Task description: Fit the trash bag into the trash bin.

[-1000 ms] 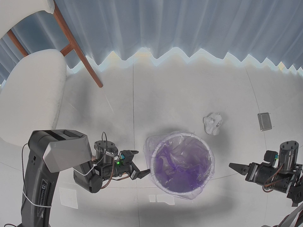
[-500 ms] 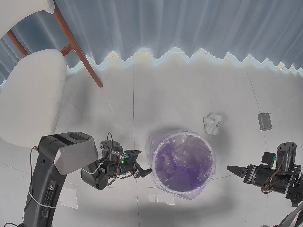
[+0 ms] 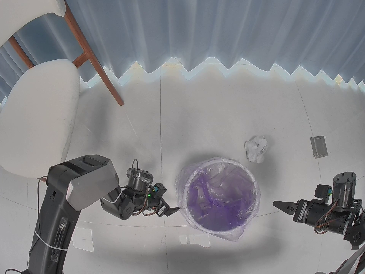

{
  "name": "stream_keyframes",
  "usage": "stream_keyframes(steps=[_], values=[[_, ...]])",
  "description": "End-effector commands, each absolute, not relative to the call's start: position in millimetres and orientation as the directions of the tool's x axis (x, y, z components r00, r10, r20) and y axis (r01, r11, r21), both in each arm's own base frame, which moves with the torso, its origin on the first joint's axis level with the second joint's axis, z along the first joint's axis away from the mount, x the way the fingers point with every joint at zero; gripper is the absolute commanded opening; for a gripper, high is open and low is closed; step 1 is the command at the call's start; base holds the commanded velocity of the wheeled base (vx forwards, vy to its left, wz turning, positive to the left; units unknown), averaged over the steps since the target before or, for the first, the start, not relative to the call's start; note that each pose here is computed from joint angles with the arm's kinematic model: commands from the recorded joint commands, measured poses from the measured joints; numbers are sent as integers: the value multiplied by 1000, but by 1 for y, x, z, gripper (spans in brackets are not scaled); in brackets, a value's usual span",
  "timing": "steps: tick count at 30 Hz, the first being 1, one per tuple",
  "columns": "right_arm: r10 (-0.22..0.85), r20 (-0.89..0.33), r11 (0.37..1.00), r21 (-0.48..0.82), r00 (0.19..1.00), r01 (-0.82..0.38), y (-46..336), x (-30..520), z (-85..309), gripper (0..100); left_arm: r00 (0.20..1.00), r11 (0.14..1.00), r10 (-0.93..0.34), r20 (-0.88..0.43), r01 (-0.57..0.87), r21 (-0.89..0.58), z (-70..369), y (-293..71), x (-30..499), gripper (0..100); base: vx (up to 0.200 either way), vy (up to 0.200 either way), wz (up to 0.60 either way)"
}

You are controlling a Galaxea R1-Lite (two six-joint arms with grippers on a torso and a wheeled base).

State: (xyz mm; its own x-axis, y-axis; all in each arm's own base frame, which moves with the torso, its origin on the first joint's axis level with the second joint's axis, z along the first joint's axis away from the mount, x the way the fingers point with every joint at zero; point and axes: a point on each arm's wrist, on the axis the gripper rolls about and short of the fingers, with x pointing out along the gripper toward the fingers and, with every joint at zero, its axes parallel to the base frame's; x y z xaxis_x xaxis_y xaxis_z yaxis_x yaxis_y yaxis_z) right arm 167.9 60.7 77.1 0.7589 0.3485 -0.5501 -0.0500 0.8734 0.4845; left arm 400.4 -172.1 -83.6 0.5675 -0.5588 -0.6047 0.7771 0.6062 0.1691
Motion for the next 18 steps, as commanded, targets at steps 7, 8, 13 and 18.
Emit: stream_keyframes(steps=[7,8,13,18], values=[[339,-584,880,475,738,-28,60,166,70,100,609,658,-425,-670,716,233,-69,-172,416,100,0,0,0],[337,-585,880,473,737,-27,60,166,70,100,607,662,-423,-672,714,229,-69,-171,415,100,0,0,0],[321,-599,874,486,734,14,59,172,66,100,637,682,-436,-636,695,228,-27,-157,393,100,0,0,0],[295,-634,862,499,715,87,58,187,57,100,714,734,-471,-518,643,218,49,-140,360,100,0,0,0]])
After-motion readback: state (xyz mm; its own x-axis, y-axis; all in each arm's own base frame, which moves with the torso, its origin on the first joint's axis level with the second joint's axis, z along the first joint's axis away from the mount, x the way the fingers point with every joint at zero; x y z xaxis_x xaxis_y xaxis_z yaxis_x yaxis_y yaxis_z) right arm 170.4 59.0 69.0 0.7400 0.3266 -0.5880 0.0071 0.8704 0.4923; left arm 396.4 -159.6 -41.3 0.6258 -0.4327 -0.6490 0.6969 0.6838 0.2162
